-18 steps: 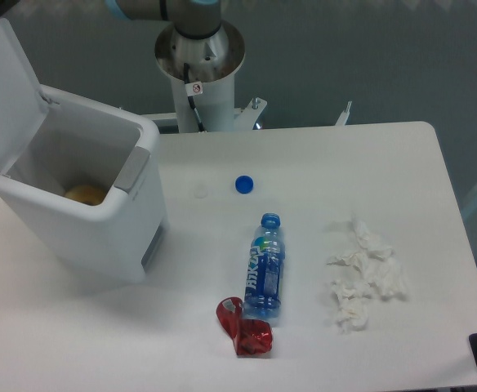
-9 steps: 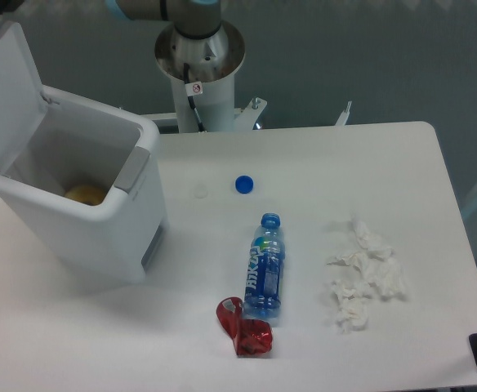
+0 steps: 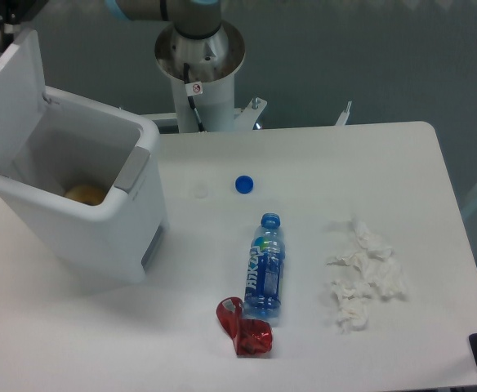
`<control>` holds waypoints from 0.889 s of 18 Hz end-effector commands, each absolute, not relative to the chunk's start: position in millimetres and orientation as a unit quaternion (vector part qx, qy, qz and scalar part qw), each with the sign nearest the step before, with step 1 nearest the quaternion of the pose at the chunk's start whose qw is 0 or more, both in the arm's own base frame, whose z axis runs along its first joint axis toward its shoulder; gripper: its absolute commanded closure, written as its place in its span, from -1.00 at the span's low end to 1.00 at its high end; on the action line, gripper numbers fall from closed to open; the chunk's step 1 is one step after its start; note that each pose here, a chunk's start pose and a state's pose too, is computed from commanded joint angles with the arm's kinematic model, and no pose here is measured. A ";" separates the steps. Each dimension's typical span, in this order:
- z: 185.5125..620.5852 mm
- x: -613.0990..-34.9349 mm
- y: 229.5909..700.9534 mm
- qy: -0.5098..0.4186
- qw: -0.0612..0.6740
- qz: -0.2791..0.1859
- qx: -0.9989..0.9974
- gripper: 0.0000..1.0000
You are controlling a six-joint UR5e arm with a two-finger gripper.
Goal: Close the trash can
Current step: 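Push the raised lid forward and down over the bin opening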
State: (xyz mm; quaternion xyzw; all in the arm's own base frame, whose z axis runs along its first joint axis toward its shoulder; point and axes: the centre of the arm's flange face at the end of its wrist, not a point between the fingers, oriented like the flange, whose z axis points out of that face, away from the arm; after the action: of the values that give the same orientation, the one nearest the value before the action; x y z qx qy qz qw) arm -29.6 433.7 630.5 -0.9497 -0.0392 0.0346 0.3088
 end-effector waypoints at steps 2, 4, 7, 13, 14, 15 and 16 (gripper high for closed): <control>629.9 -39.2 433.7 -0.049 0.308 0.038 -0.949 0.85; 625.4 -45.3 434.7 -0.054 0.303 0.039 -0.951 0.85; 613.8 -50.5 435.3 -0.057 0.294 0.037 -0.953 0.84; 608.5 -62.9 434.5 -0.069 0.289 0.043 -0.954 0.84; 608.5 -64.2 434.3 -0.071 0.289 0.043 -0.954 0.84; 608.5 -64.9 434.2 -0.071 0.288 0.043 -0.954 0.84; 608.5 -68.2 433.7 -0.075 0.288 0.044 -0.954 0.84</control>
State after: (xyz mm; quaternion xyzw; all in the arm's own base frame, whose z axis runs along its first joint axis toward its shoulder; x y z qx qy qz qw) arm -68.2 433.7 608.5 -0.9536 -0.0749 0.0444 0.2883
